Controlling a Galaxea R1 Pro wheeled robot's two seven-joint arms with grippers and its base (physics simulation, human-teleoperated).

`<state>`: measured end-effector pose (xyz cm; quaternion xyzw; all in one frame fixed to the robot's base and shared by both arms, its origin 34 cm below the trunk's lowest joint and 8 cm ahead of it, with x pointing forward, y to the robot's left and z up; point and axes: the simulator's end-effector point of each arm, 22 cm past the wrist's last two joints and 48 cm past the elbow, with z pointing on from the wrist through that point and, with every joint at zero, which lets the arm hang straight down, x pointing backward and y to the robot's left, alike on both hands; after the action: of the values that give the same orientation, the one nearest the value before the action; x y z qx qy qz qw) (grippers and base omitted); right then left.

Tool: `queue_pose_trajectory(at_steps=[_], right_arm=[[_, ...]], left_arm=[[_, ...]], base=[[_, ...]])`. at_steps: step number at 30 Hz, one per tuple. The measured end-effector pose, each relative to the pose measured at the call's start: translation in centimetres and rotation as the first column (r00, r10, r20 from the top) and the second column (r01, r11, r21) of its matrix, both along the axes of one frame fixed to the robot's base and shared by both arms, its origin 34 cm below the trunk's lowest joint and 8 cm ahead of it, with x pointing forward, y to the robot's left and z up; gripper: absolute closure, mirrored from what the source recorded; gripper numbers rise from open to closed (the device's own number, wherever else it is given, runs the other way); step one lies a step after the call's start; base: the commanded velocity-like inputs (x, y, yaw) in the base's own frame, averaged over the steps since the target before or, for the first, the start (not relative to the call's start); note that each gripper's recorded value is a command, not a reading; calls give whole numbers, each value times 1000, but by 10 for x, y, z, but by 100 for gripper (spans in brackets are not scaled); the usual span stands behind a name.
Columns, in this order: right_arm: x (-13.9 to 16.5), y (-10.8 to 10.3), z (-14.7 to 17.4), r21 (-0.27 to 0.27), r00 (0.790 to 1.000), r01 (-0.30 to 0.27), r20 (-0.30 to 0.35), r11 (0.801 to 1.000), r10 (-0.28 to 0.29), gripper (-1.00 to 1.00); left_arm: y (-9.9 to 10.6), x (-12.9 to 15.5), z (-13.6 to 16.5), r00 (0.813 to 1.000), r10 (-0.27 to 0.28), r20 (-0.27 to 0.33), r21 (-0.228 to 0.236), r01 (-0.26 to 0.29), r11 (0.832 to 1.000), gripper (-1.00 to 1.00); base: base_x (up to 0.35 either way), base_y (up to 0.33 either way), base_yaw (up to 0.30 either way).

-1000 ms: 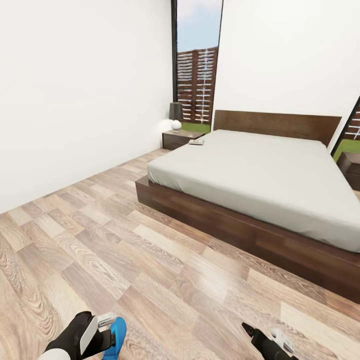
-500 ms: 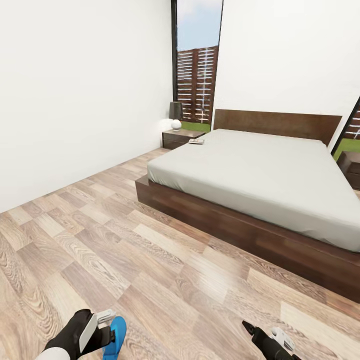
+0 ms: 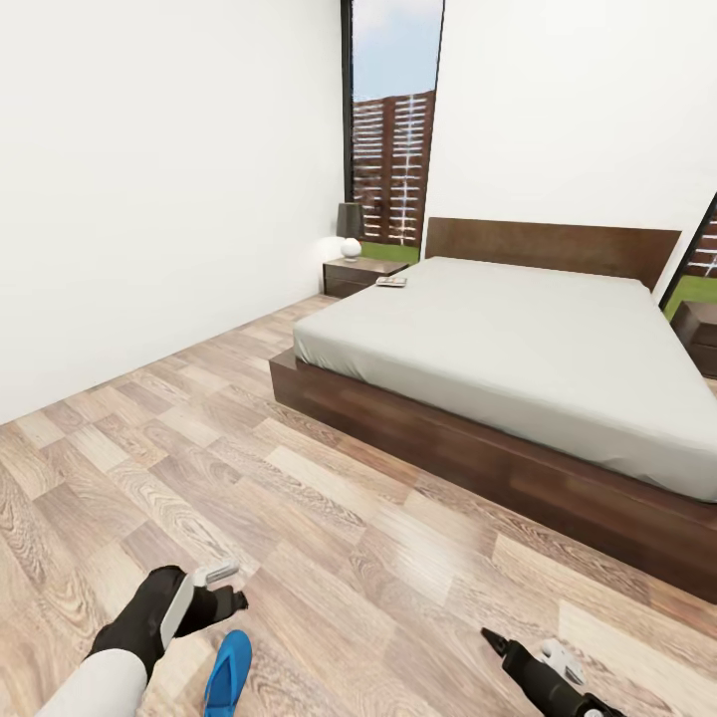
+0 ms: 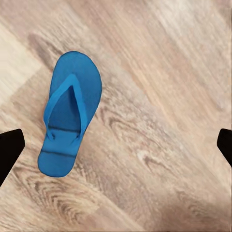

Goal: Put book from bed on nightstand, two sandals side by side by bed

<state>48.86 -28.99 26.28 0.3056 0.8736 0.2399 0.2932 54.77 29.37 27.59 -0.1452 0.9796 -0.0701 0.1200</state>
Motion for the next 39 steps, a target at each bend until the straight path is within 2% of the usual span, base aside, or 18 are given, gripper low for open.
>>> queue_pose_trajectory(at_steps=[3, 5, 11, 14, 18, 23, 27, 32, 39], right_arm=[[1, -2, 5, 25, 1000, -16, 10, 1000, 16, -100], [2, -1, 9, 46, 999, -27, 25, 999, 26, -100], [5, -4, 22, 98, 996, -67, 71, 993, 60, -100], [5, -6, 26, 110, 994, -78, 82, 991, 69, -100], [5, -9, 28, 115, 993, -83, 89, 990, 73, -100], [5, -10, 29, 116, 993, -85, 93, 990, 74, -100], [5, -10, 29, 116, 993, -86, 94, 989, 75, -100], [6, -11, 30, 118, 992, -87, 98, 989, 75, -100], [7, -11, 31, 117, 992, -87, 101, 989, 75, -100]], left_arm=[[-10, 16, 13, 1000, -24, 19, -40, 25, 999, -100], [-14, 23, 19, 998, -50, 27, -47, 51, 998, -100], [-18, 32, 28, 986, -168, 22, 11, 168, 986, -100], [-11, 33, 30, 980, -200, 14, 40, 199, 979, -100], [-2, 33, 30, 976, -220, 5, 61, 219, 974, -100], [6, 28, 28, 973, -230, -12, 62, 230, 971, -100], [14, 23, 27, 973, -232, -17, 41, 233, 972, -100], [23, 13, 24, 972, -235, -24, -16, 235, 972, -100], [28, 8, 21, 970, -241, -36, -24, 241, 970, -100]], base=[[0, 0, 0], [0, 0, 0], [0, 0, 0], [0, 0, 0], [0, 0, 0], [0, 0, 0], [0, 0, 0], [0, 0, 0], [0, 0, 0]])
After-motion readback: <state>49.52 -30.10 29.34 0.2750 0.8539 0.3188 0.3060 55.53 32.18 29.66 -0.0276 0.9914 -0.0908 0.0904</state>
